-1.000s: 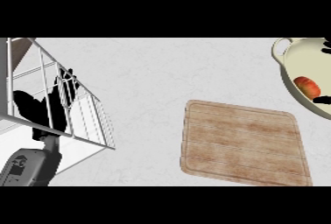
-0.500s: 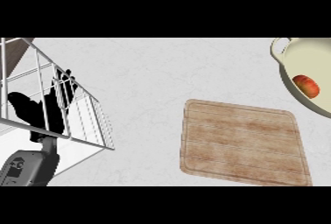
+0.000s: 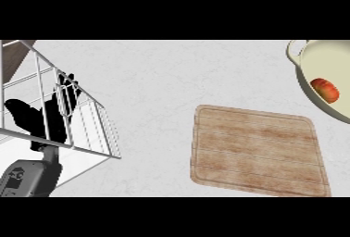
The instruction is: Pick the squash from the cutting board and place it in the pot
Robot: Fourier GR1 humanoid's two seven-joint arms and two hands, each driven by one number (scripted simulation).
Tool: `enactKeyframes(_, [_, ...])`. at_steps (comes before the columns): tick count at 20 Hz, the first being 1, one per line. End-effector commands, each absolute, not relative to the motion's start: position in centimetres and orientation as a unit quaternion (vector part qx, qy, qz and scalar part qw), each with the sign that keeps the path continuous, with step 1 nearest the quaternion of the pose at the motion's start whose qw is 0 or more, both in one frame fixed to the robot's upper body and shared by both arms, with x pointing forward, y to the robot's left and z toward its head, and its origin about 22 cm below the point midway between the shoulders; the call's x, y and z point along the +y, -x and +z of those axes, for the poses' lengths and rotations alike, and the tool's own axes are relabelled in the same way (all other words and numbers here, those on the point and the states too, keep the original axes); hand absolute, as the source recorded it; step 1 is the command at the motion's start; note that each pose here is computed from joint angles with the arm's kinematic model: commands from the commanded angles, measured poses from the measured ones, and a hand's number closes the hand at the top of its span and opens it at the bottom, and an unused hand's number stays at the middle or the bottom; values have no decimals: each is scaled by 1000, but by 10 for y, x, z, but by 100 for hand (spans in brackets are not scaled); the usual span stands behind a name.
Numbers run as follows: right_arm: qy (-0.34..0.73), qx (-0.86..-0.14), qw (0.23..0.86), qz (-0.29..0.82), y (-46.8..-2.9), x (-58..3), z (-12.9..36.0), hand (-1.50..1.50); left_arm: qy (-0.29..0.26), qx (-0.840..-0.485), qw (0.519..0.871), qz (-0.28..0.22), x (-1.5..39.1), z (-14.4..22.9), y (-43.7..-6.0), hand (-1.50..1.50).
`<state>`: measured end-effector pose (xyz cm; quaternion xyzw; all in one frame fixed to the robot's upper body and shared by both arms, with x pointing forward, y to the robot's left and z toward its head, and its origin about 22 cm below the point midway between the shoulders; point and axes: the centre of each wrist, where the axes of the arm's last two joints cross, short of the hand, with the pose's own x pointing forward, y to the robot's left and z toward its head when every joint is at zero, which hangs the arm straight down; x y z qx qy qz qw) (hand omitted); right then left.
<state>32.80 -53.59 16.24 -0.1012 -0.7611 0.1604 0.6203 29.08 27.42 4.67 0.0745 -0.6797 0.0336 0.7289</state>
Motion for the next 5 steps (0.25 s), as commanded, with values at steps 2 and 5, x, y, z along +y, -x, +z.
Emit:
enactKeyframes(2, [35, -783, 596, 175, -320, -546, 172, -150, -58, -732, 679, 11, 267, 79, -301, 0])
enactKeyframes(5, [27, -782, 598, 170, -315, -548, 164, -150, -61, -730, 680, 23, 268, 78, -302, 0])
